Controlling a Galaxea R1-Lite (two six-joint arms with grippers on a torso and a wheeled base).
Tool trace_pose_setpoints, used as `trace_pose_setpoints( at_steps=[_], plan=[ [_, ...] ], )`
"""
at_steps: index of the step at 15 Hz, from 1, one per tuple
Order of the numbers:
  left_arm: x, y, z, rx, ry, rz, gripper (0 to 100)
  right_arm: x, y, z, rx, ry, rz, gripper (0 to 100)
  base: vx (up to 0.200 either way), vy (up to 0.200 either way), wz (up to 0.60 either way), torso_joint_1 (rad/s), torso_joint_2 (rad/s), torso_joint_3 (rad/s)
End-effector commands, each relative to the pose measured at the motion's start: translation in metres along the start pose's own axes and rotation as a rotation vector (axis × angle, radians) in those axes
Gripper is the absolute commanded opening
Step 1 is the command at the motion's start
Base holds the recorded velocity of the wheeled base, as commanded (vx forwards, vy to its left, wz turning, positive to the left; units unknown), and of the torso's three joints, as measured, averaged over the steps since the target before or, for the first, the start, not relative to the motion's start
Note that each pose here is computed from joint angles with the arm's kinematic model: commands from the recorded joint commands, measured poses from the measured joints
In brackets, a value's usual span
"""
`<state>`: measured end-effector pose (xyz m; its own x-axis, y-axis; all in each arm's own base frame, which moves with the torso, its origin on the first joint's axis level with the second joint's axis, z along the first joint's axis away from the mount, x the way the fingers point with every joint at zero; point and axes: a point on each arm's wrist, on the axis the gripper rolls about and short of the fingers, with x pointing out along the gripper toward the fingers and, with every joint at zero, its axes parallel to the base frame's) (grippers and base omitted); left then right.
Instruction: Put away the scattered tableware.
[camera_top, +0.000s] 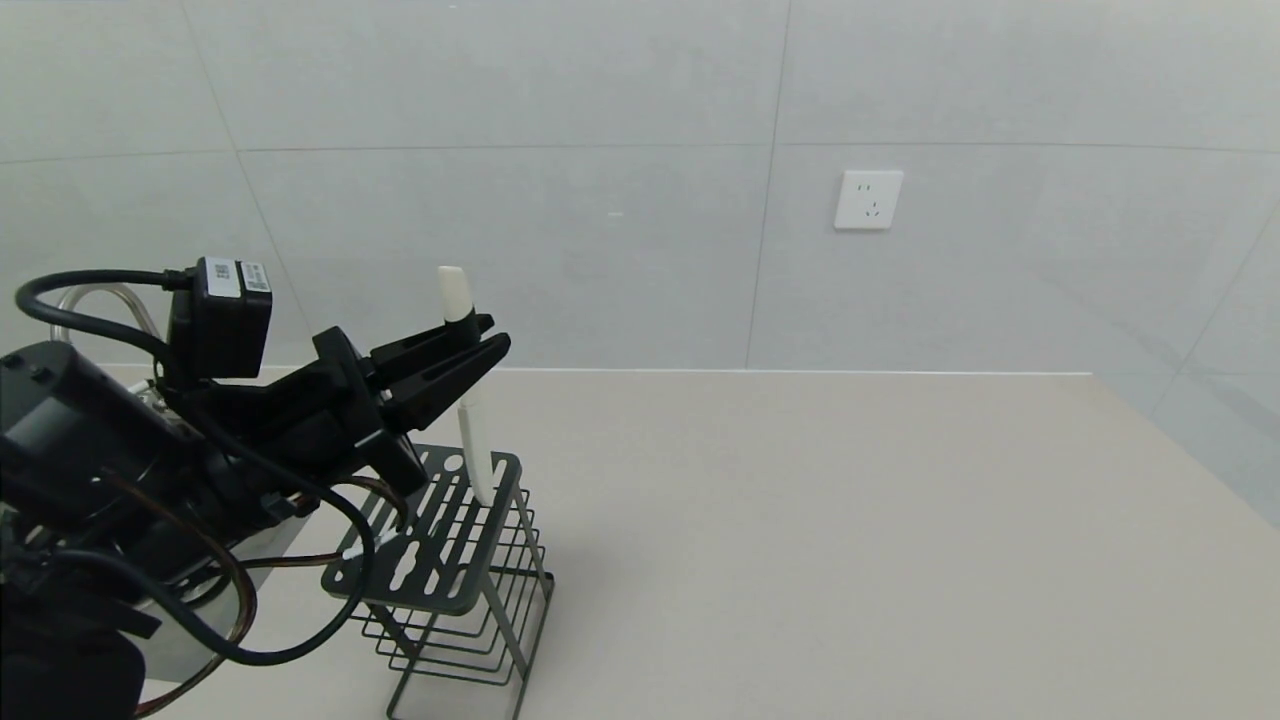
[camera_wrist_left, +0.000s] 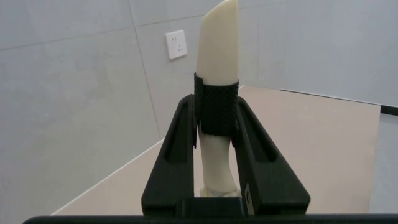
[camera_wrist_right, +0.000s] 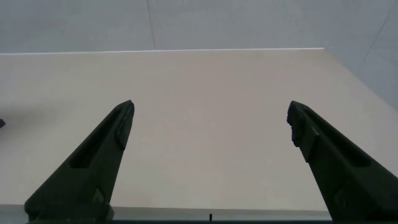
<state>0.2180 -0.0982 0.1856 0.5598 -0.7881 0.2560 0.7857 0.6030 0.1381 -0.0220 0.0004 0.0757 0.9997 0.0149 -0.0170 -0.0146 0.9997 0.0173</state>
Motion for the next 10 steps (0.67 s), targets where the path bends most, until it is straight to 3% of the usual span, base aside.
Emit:
trace_pose_setpoints(
  at_steps=[1,10],
  plan=[
    [0.0012,0.0010,-0.0040,-0.007,0.012,0.001,0,0.0002,0.0000,0.0000,0.001,0.003,0.000,100,0.000,0.000,0.00,0.000,0.00,0.000],
    [-0.0014,0.0072,-0.0032,0.002,0.011,0.027,0,0.0002,0.0000,0.0000,0.000,0.003,0.000,100,0.000,0.000,0.00,0.000,0.00,0.000]
  ],
)
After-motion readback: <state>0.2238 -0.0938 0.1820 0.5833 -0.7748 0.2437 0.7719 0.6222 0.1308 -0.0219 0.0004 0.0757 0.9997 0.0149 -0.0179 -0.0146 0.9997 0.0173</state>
